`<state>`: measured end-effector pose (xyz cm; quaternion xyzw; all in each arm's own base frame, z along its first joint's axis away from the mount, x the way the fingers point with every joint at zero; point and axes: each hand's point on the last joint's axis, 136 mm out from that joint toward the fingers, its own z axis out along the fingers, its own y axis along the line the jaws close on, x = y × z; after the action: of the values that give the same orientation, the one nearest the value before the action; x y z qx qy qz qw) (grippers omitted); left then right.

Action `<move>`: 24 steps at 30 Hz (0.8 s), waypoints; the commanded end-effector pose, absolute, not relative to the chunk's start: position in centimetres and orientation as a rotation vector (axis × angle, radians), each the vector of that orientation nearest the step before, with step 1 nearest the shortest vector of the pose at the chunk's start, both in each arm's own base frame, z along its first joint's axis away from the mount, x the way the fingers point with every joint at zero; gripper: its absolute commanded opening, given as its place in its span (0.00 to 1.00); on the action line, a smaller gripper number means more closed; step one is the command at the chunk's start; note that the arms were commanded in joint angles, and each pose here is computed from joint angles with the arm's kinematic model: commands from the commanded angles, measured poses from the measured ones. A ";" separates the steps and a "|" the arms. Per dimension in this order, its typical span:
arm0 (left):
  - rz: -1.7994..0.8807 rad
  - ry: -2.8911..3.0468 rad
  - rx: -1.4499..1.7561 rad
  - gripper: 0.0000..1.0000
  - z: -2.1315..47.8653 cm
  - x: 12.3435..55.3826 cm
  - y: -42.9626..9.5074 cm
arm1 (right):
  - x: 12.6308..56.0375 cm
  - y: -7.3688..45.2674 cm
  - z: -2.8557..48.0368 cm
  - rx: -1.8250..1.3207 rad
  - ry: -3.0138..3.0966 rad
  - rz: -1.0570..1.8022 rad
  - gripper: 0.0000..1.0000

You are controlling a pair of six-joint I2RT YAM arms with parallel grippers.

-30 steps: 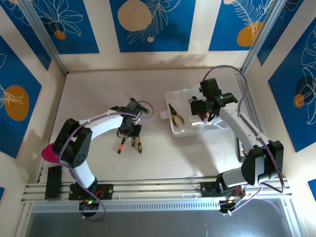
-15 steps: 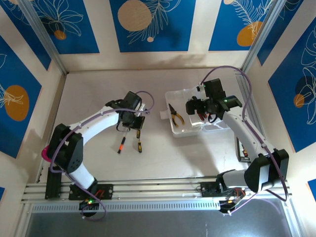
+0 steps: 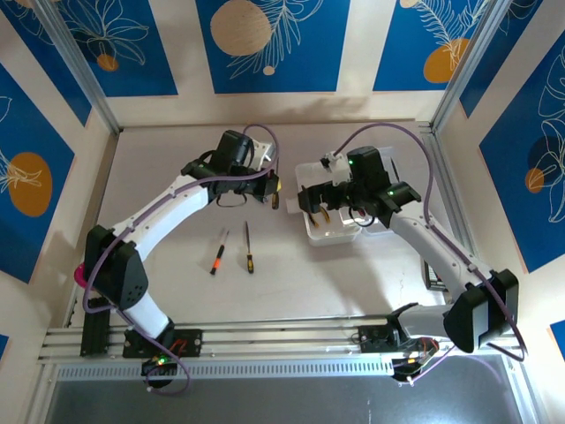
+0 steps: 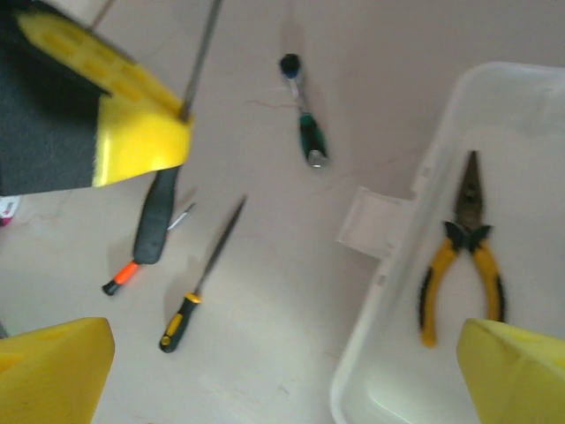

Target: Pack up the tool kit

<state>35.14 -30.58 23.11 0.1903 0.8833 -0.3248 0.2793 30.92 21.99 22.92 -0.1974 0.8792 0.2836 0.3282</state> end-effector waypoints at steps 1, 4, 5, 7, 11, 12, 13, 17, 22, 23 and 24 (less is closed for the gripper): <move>-1.052 2.278 0.518 0.00 25.8 35.3 -33.0 | 30.8 24.5 23.1 -0.551 2.255 0.870 0.98; -1.125 2.257 0.526 0.00 26.2 35.1 -33.8 | 31.1 26.0 23.2 -0.559 2.235 0.950 0.94; -1.141 2.253 0.525 0.00 26.2 35.0 -33.9 | 31.2 26.5 23.2 -0.564 2.229 0.972 0.93; -1.156 2.249 0.517 0.00 26.2 35.0 -34.0 | 31.5 27.1 23.1 -0.568 2.229 0.978 0.89; -1.178 2.233 0.516 0.00 26.5 34.7 -34.0 | 32.2 27.8 22.8 -0.569 2.240 0.985 0.78; -1.182 2.231 0.517 0.00 26.5 34.7 -34.0 | 32.4 27.9 22.8 -0.567 2.240 0.983 0.74; -1.186 2.225 0.520 0.00 26.7 34.7 -34.1 | 32.5 27.9 22.8 -0.565 2.242 0.982 0.71; -1.206 2.214 0.525 0.00 26.9 34.5 -34.3 | 32.9 28.2 23.1 -0.555 2.229 0.983 0.57; -1.207 2.232 0.527 0.00 26.1 34.4 -34.3 | 32.8 28.4 23.4 -0.556 2.219 0.986 0.37; -1.207 2.239 0.525 0.00 25.9 34.4 -34.2 | 32.7 28.4 23.4 -0.555 2.220 0.983 0.31; -1.208 2.242 0.524 0.00 25.7 34.4 -34.2 | 32.7 28.4 23.5 -0.554 2.220 0.979 0.25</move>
<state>35.16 -33.80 25.83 0.1868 0.8364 -0.4320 0.2809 32.33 27.96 21.63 -0.2035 0.8573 0.3662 0.2993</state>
